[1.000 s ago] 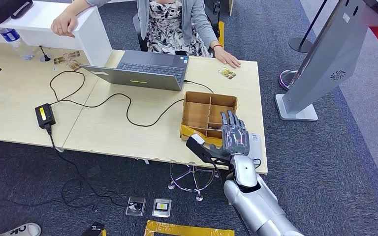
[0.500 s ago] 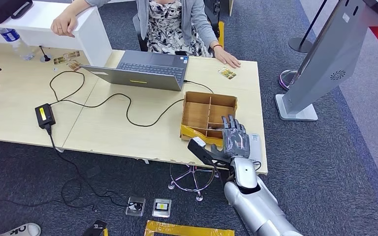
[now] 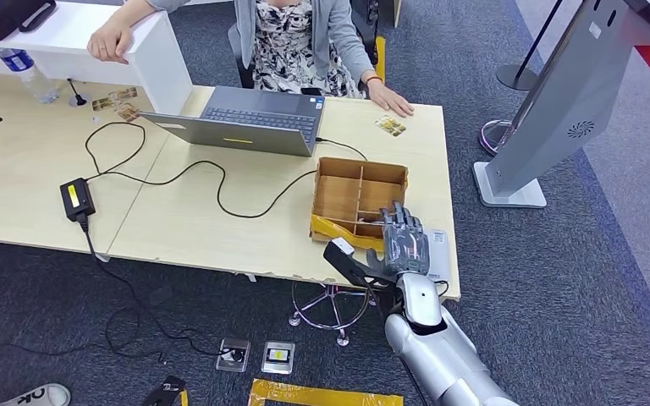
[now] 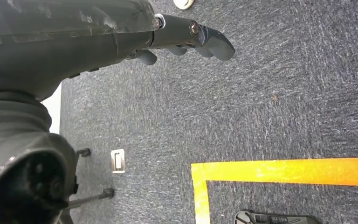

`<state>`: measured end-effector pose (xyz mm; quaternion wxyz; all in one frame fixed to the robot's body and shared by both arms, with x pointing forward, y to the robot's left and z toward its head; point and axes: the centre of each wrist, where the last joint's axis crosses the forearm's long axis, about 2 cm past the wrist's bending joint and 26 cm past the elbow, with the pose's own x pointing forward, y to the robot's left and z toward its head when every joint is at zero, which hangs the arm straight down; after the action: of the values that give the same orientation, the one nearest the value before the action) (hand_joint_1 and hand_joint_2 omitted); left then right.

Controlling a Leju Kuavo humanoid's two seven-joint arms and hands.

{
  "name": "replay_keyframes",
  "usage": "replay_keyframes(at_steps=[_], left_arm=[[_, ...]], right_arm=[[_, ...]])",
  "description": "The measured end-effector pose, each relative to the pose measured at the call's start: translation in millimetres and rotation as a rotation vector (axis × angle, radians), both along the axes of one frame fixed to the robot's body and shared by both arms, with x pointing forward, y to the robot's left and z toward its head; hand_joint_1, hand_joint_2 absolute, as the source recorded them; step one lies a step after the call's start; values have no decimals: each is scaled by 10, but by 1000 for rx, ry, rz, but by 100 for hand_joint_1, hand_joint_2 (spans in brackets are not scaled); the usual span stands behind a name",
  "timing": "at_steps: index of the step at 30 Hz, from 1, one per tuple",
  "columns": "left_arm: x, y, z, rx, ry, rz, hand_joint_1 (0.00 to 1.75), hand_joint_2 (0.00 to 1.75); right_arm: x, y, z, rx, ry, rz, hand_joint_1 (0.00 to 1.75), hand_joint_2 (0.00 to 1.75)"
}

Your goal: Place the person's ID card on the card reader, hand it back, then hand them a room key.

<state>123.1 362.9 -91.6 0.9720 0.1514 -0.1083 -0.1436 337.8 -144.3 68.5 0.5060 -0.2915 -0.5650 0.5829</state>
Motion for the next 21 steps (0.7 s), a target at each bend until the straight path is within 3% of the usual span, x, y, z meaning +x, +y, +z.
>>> replay_keyframes(at_steps=[21], left_arm=[[58,-10,15,-4,2,-11,0,0]], right_arm=[[49,18,48,17,-21,1,175,175]])
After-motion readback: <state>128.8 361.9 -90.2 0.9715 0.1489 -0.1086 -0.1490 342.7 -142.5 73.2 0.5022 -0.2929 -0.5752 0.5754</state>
